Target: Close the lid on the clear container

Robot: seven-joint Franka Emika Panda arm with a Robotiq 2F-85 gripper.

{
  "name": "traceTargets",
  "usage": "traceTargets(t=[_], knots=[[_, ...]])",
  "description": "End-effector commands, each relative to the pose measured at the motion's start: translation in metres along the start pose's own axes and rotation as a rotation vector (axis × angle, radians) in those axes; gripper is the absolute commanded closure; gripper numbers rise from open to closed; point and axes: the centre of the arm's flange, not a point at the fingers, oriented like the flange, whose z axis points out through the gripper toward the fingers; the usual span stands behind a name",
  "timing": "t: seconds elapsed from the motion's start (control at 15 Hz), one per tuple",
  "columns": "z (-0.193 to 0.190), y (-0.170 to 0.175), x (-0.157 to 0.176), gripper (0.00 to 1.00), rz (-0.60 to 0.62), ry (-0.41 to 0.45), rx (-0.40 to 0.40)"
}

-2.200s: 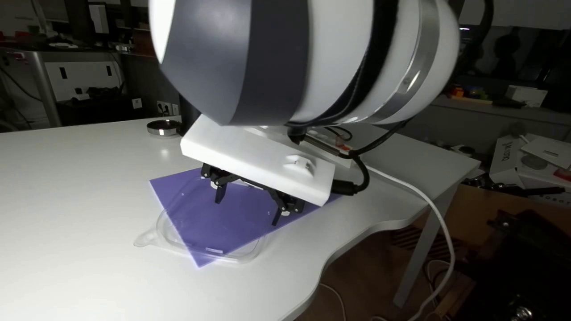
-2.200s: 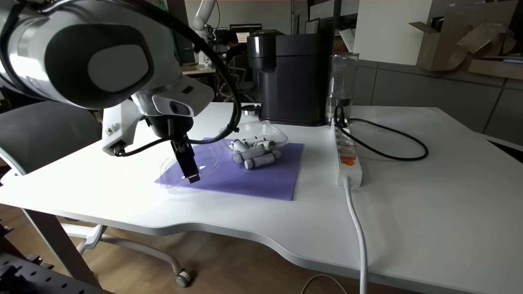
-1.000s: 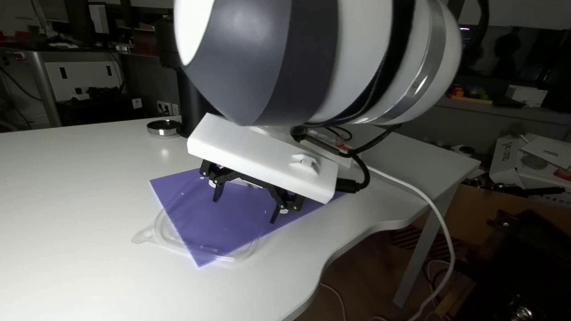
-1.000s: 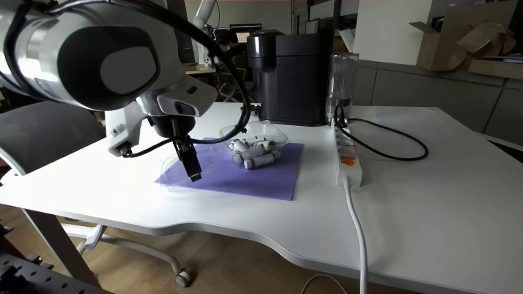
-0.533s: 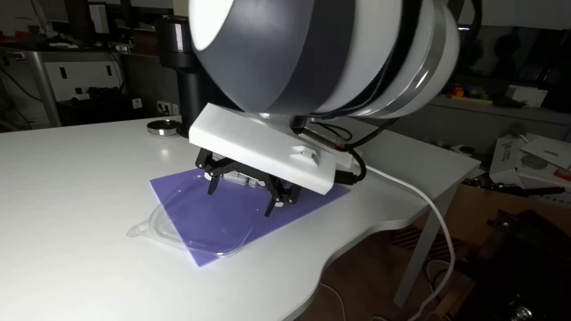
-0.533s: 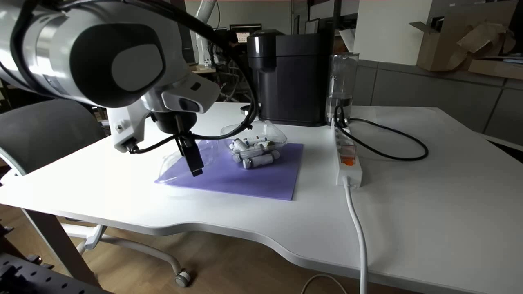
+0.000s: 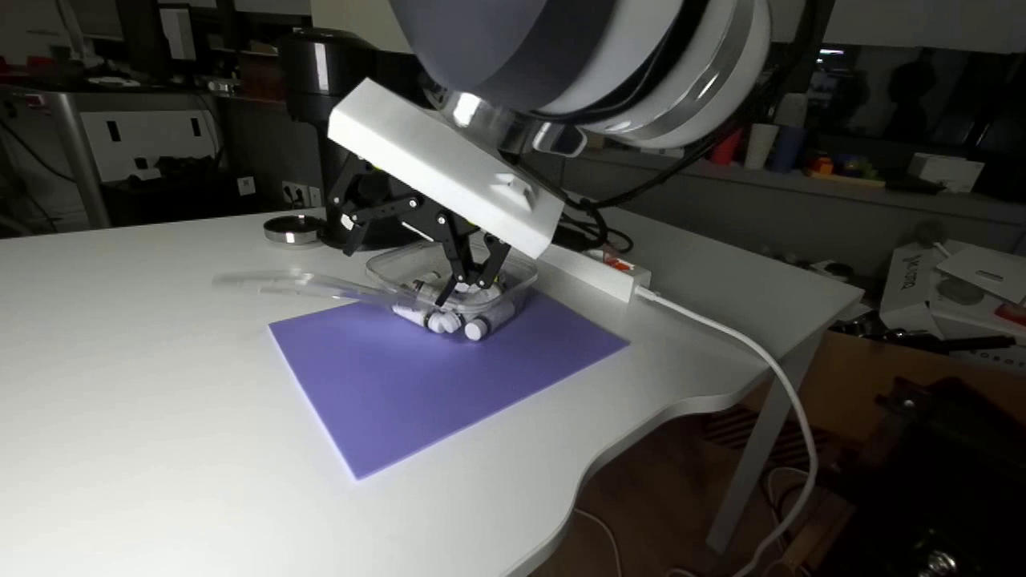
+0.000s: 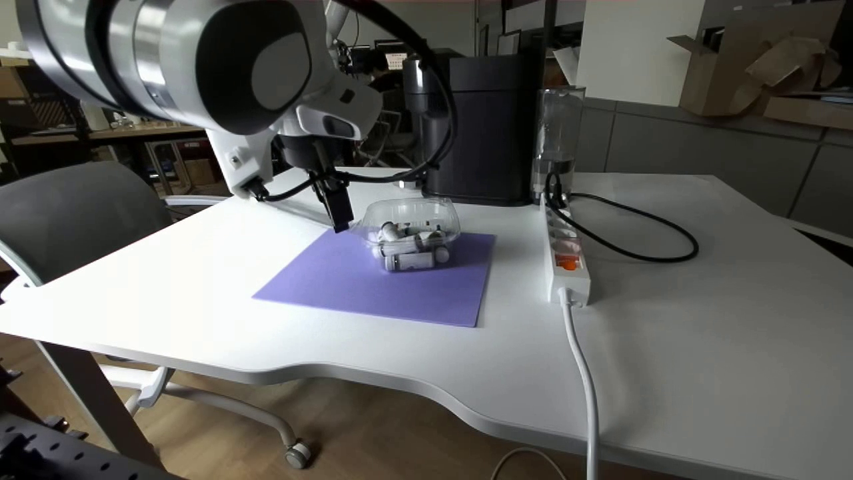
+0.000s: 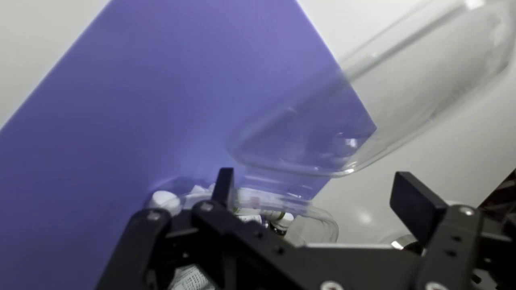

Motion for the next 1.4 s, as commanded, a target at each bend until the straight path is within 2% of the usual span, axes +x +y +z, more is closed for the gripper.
traceTargets(t=[0.0, 0.33, 0.53, 0.67, 1.0, 1.13, 1.27, 1.33], knots=[[0.025, 0.041, -0.038, 0.00, 0.043, 0.032, 0.072], [0.014, 0.041, -0.033, 0.00, 0.021, 0.010, 0.097], [0.007, 0.037, -0.025, 0.00, -0.105, 0.066, 0.051], [0.003, 0.037, -0.023, 0.00, -0.148, 0.057, 0.037], [-0.001, 0.037, -0.055, 0.00, -0.146, -0.040, 0.028], [0.001, 0.032, -0.068, 0.00, -0.129, -0.022, 0.036], [0.002, 0.026, -0.073, 0.00, -0.084, 0.000, -0.004], [-0.015, 0.012, -0.026, 0.00, -0.111, -0.053, 0.019]])
